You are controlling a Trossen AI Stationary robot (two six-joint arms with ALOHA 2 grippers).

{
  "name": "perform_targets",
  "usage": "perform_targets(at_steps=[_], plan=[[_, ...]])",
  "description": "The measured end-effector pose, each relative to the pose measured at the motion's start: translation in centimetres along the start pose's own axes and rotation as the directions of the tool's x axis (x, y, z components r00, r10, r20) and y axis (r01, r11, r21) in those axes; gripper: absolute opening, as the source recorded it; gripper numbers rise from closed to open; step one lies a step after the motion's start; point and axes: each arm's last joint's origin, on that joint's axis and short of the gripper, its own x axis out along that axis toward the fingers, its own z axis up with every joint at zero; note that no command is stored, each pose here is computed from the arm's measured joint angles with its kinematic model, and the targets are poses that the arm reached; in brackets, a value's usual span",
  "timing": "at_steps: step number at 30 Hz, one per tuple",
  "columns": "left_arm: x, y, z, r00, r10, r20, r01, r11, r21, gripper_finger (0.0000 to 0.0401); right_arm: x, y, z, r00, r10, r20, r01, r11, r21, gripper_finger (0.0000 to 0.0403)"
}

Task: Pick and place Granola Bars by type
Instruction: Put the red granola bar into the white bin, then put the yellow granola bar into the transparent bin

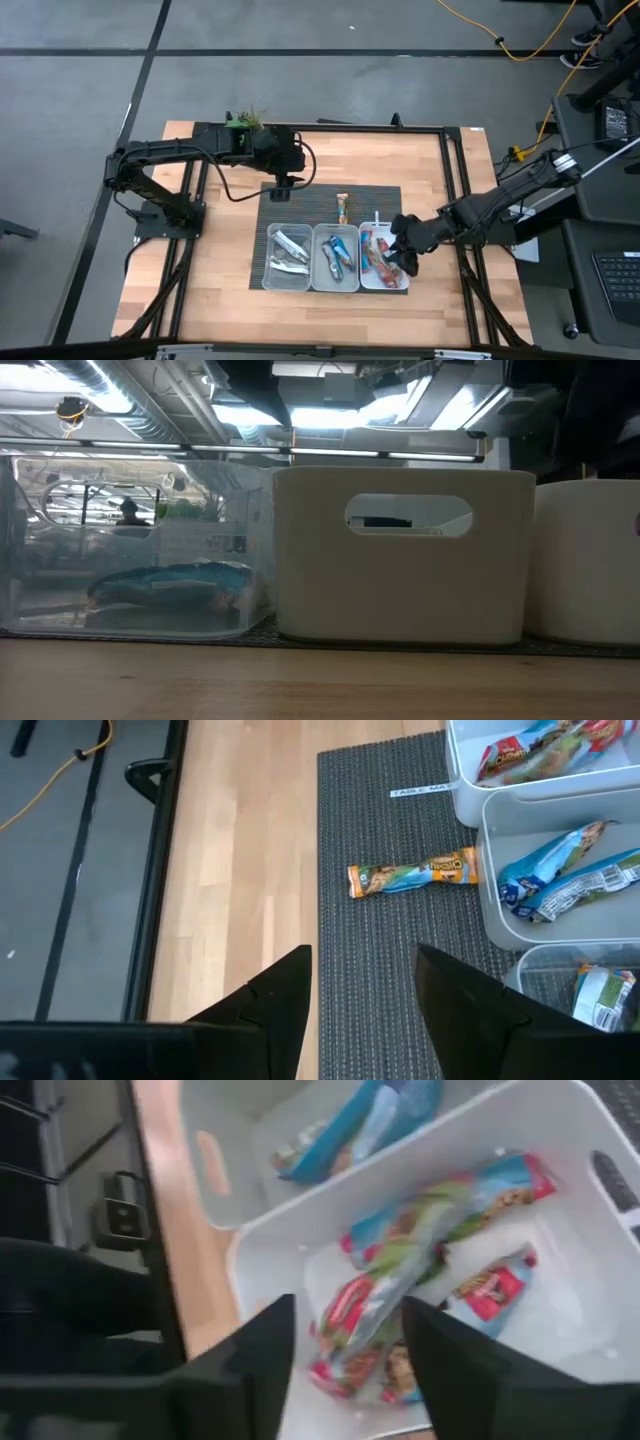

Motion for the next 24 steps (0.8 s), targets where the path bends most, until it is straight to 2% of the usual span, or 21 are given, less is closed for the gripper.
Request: perform_targets(at_steps=[3, 6, 11, 15, 18, 24], plan=[[0.0, 0.0, 0.0, 1.000, 0.000, -0.001, 0.000, 1.000, 0.000, 0.0166, -0.7, 0.2, 0.8, 1.000, 0.006, -0.025, -0.006, 1.000, -0.018, 0.0237], [0.0, 0.0, 0.0, 1.000, 0.000, -0.001, 0.000, 1.000, 0.000, 0.0164, -1.8, 0.3, 1.9, 0.999, -0.024, -0.022, 0.023, 0.999, -0.043, 0.0261], [0.0, 0.0, 0.0, 1.000, 0.000, 0.000, 0.000, 1.000, 0.004, 0.0166, -3.7, -0.2, 4.5, 0.998, -0.062, 0.033, 0.065, 0.990, -0.125, 0.0270], [0.0, 0.0, 0.0, 1.000, 0.001, 0.000, -0.001, 1.000, 0.002, 0.0163, -4.5, -1.7, 6.7, 0.989, -0.095, 0.112, 0.114, 0.979, -0.169, 0.0271], [0.0, 0.0, 0.0, 1.000, 0.002, 0.000, -0.002, 1.000, -0.002, 0.0162, -4.4, -3.2, 8.4, 0.977, -0.131, 0.170, 0.157, 0.976, -0.152, 0.0271], [0.0, 0.0, 0.0, 1.000, 0.003, -0.001, -0.003, 1.000, -0.020, 0.0164, -3.2, -6.1, 11.7, 0.946, -0.200, 0.254, 0.214, 0.977, -0.027, 0.0271]])
